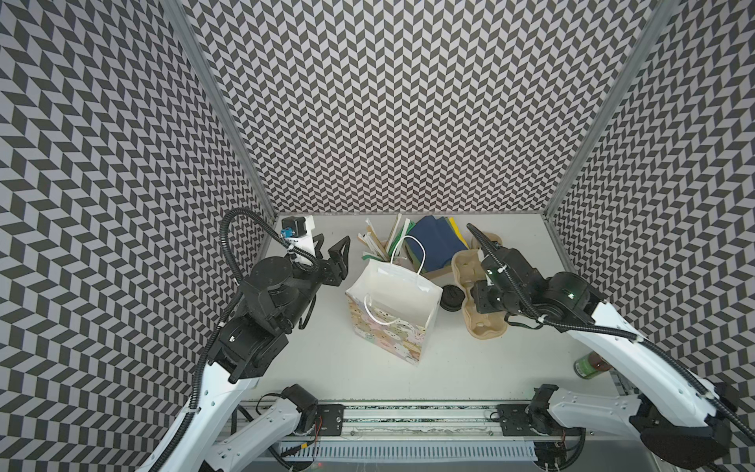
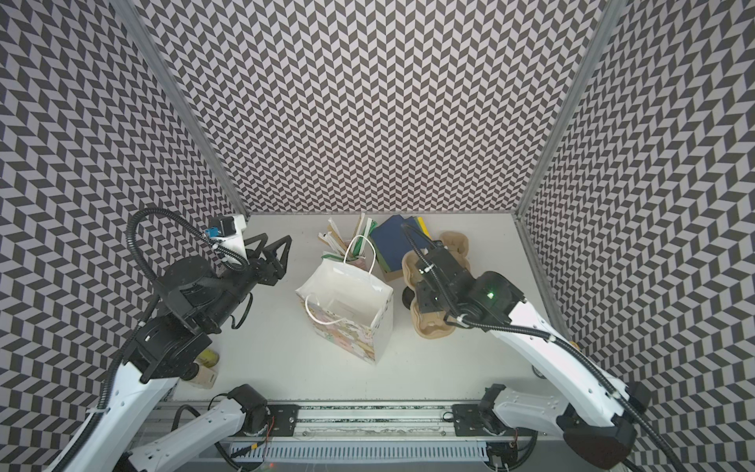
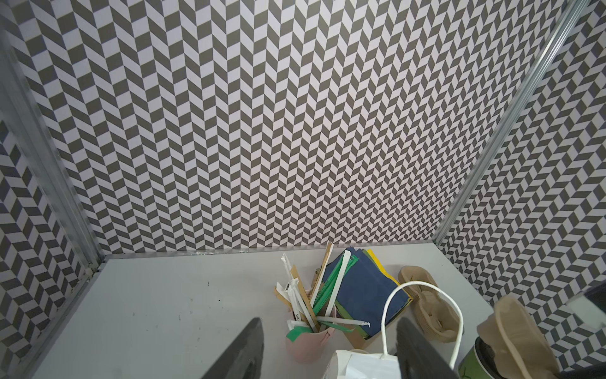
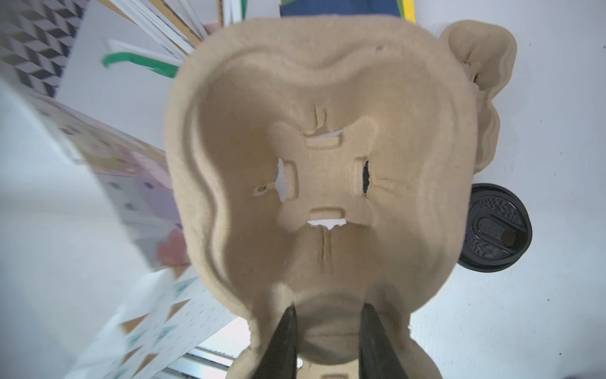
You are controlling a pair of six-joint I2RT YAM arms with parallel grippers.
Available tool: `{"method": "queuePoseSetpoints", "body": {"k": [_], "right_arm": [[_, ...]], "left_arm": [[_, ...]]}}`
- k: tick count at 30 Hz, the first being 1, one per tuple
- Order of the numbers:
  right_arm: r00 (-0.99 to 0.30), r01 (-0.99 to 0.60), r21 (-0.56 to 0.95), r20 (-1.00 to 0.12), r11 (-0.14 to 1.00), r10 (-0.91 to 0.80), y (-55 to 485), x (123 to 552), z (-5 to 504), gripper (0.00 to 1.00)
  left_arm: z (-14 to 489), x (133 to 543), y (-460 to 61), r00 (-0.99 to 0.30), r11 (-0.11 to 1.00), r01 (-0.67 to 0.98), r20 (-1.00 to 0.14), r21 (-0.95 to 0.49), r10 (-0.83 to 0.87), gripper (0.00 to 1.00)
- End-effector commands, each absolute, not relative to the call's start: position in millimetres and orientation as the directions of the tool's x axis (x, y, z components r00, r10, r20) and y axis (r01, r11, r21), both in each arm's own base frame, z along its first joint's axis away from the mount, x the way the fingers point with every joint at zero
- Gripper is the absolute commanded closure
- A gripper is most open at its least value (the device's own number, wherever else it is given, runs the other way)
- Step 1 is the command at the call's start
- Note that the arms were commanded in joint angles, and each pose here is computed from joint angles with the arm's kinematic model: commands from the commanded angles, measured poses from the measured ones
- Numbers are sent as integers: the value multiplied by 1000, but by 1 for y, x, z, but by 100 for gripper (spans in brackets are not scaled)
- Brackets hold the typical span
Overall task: Pack a coffee takeout order
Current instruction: Pick up the cup tray from the center of the table, then place the cup tray in the takeout bag.
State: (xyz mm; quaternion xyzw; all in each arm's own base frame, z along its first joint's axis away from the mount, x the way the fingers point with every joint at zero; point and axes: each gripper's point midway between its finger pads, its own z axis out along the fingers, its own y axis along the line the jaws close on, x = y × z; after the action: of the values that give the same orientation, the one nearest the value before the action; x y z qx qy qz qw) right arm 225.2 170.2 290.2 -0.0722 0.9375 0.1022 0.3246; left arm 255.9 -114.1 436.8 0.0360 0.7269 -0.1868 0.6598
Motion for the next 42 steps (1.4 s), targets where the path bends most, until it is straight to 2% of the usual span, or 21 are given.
{"method": "queuePoseSetpoints", "body": {"k": [1,10,21,30,42], "right_arm": [[-734,-258,160,-673,953,-86,168,215,325,100],[-594,-463,210,-795,861,-126,200,207,405,100],[-445,-666,225,-885,712,-137,273,206,448,100],[-387,-726,105,-879,680,-278,336,218,421,100],[-376,-716,-42,-817,697,-436,362,245,372,100]], "left_arm": [[442,254,-110,-95,927,288,-971,-239,-220,35],[441,249,-92,-48,935,225,-961,-275,-271,35],[415,244,-67,16,934,126,-941,-334,-338,35],[404,238,-51,73,931,79,-930,-355,-361,36],[396,225,-36,115,924,58,-917,-377,-381,36]]}}
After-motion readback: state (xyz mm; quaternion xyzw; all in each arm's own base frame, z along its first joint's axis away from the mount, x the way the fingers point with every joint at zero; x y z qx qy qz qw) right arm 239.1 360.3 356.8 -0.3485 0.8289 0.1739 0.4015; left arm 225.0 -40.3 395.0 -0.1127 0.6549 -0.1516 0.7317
